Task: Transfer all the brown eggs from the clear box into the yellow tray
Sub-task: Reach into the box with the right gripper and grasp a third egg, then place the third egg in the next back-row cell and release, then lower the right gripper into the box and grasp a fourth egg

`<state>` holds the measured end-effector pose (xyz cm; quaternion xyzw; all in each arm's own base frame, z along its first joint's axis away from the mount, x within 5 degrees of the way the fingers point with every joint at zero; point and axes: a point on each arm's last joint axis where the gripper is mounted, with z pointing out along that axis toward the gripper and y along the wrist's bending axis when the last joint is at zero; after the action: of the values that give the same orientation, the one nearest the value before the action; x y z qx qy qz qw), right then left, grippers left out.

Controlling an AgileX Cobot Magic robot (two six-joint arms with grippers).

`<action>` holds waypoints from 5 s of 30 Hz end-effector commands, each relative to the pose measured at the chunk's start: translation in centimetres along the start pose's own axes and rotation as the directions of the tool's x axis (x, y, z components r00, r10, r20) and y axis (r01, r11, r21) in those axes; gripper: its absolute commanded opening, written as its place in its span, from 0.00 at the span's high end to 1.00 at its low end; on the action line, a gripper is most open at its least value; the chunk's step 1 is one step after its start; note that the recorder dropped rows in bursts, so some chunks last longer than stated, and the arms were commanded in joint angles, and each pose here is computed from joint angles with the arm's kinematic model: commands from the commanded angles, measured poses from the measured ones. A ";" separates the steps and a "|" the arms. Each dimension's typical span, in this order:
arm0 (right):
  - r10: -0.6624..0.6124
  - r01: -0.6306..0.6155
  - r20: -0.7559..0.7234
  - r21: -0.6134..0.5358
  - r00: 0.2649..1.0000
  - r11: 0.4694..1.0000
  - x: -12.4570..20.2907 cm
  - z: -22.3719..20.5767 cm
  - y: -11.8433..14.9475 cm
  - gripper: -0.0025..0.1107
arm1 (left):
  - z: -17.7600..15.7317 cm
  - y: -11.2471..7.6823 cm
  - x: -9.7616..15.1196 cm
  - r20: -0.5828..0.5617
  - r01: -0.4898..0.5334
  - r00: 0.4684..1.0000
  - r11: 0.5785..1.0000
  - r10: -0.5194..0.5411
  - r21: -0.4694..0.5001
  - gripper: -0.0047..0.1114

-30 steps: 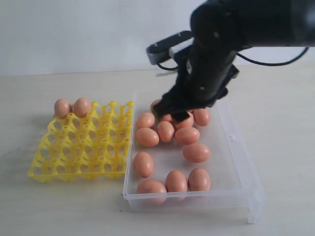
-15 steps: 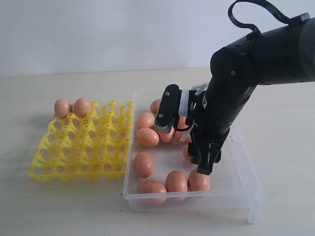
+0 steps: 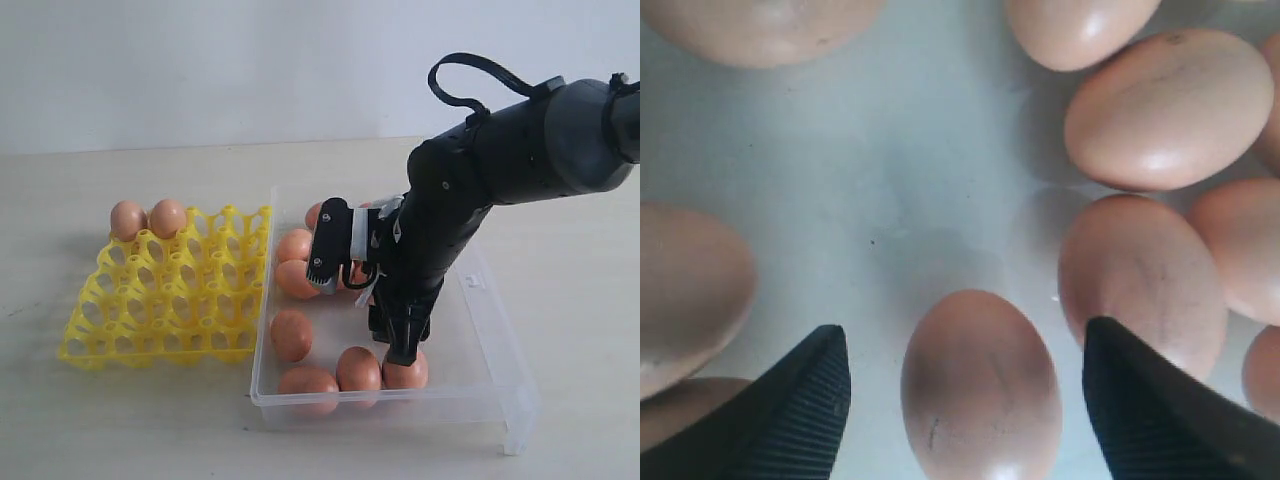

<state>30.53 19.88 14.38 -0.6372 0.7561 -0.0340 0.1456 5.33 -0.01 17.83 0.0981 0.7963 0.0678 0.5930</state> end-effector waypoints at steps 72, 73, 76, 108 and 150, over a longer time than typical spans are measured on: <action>0.687 -0.666 0.691 -0.405 0.225 0.626 -13.4 8.8 -6.7 0.98 | -0.1 0.0 -0.2 0.018 0.004 1.000 1.000 -0.004 -0.002 0.96; 0.684 -0.658 0.696 -0.412 0.219 0.630 -13.5 8.7 -6.7 0.98 | -0.1 0.0 -0.2 0.018 0.004 1.000 1.000 -0.004 -0.002 0.96; 0.683 -0.657 0.697 -0.412 0.220 0.632 -13.5 8.8 -6.7 0.94 | -0.1 0.0 -0.2 0.018 0.004 1.000 1.000 -0.004 -0.002 0.96; 0.725 -0.704 0.654 -0.410 0.217 0.580 -14.4 9.5 -7.4 0.55 | -0.1 0.0 -0.2 0.018 0.004 1.000 1.000 -0.004 -0.002 0.96; 0.923 -0.916 -0.016 0.114 0.385 0.385 -2.5 -5.7 -2.5 0.44 | -0.1 0.0 -0.2 0.018 0.004 1.000 1.000 -0.004 -0.002 0.96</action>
<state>30.57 21.86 21.37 -0.2262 0.9689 -0.0202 0.0980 5.33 -0.01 17.83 0.0981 0.7963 0.0678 0.5930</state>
